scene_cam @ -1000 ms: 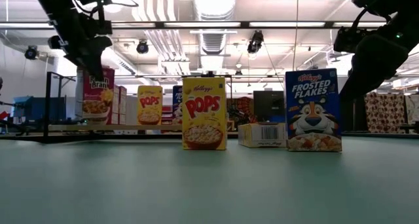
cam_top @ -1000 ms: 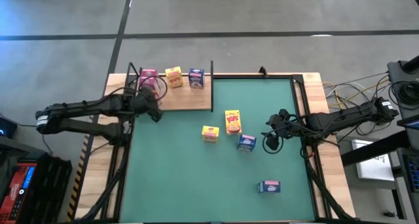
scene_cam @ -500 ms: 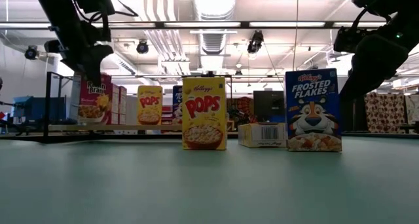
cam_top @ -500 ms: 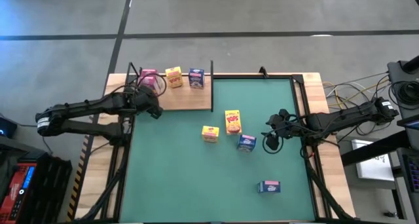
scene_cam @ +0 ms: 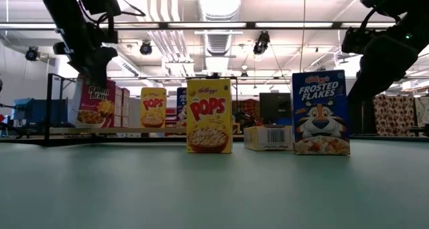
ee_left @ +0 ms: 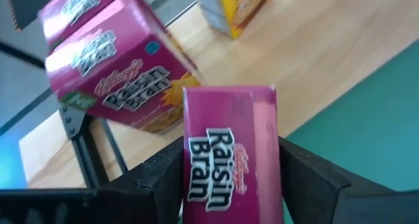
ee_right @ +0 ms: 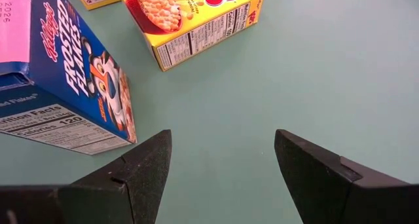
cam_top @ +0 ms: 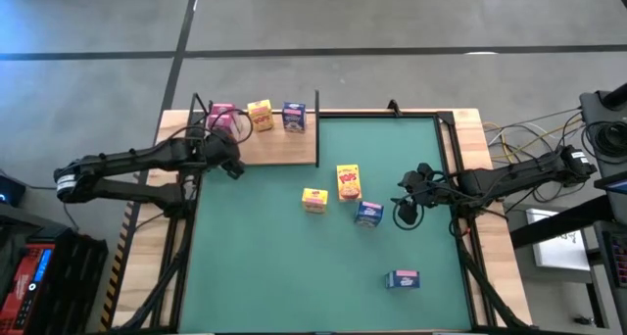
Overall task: Stack cereal on shelf
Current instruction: Put the pink cereal box on the shelf aligned with the pink cereal boxes
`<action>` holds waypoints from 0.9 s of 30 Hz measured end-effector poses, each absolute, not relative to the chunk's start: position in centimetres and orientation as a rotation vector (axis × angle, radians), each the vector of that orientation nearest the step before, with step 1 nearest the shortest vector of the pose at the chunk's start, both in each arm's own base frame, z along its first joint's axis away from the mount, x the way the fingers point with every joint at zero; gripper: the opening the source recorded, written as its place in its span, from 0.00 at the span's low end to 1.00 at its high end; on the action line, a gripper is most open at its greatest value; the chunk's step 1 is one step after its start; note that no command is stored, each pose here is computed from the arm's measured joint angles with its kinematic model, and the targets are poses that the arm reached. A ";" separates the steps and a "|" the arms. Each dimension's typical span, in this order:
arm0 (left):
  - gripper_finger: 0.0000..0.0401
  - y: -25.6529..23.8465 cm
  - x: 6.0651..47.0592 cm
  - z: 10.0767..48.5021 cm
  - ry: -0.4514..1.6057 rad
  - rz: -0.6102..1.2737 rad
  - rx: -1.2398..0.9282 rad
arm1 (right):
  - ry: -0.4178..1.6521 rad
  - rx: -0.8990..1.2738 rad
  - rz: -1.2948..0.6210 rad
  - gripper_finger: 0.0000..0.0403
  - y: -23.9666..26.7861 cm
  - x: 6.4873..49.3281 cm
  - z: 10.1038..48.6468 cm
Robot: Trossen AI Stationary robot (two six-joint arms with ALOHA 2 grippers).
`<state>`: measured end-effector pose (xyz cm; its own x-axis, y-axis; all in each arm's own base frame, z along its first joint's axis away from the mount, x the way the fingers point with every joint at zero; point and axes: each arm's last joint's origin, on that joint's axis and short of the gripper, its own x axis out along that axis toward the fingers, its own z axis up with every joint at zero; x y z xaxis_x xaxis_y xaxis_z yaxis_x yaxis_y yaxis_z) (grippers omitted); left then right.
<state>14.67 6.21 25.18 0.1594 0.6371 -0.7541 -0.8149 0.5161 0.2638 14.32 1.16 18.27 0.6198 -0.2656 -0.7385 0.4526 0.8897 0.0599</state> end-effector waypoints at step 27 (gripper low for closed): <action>0.39 5.6 16.8 25.3 0.900 0.702 -0.308 | 0.802 0.251 -0.418 0.65 1.2 14.3 18.3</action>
